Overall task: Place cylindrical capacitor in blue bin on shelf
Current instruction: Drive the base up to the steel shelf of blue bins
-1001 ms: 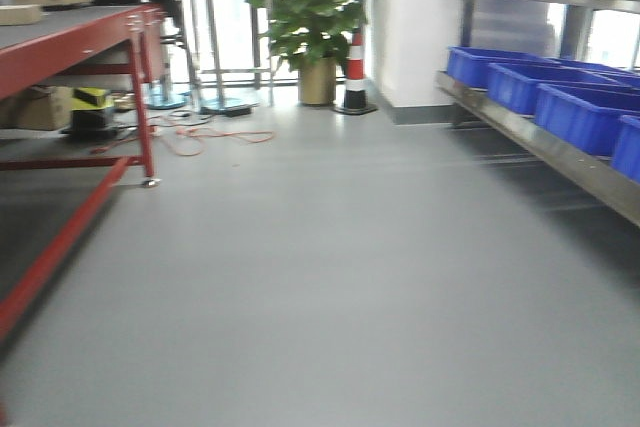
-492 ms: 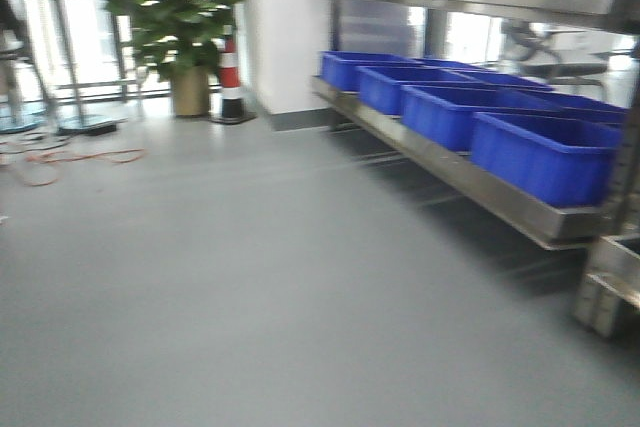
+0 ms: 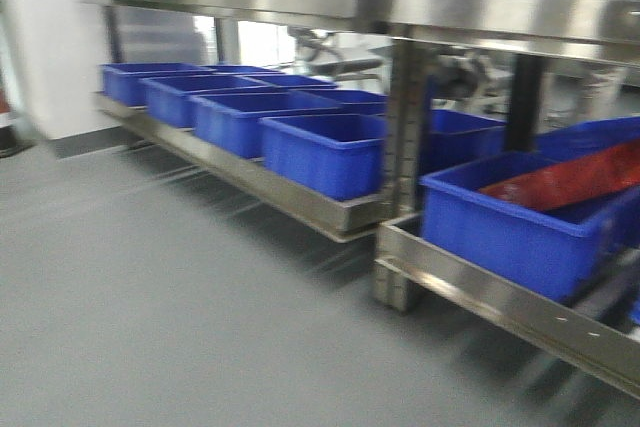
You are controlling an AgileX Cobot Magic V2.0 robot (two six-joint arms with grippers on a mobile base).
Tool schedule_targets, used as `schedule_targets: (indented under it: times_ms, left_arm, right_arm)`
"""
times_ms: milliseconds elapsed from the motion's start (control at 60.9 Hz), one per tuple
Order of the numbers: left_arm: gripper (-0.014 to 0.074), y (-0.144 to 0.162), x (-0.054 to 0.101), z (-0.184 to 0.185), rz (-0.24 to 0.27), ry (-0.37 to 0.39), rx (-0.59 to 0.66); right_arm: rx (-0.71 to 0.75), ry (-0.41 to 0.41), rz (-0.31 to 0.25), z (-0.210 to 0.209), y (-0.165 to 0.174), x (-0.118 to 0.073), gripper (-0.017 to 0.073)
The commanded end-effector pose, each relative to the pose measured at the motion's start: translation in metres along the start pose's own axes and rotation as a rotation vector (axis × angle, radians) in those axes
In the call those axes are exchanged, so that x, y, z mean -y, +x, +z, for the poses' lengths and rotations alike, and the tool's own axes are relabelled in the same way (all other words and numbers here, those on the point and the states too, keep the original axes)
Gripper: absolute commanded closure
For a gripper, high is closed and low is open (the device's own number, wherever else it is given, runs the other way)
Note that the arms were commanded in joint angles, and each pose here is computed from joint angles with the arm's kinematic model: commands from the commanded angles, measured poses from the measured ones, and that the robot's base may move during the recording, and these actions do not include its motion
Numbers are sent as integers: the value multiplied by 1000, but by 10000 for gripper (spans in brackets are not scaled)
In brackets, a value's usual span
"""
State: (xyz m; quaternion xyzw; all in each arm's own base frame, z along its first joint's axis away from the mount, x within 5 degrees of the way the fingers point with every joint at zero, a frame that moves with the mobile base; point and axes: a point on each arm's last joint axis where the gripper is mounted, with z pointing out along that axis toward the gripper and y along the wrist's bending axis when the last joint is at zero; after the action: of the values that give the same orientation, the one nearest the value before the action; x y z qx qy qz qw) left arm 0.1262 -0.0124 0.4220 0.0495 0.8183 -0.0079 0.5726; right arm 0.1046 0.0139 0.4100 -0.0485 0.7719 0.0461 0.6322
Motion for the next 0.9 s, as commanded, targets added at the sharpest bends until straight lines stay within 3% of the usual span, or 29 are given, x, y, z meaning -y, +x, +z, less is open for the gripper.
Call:
schedule_targets:
  times_ms: [0, 886]
  left_arm:
    - [704, -2, 1, 0, 1, 10, 24]
    - [704, -2, 1, 0, 1, 10, 24]
  right_arm:
    - [36, 1, -4, -1, -3, 0, 690]
    - [36, 1, -4, -1, -3, 0, 690]
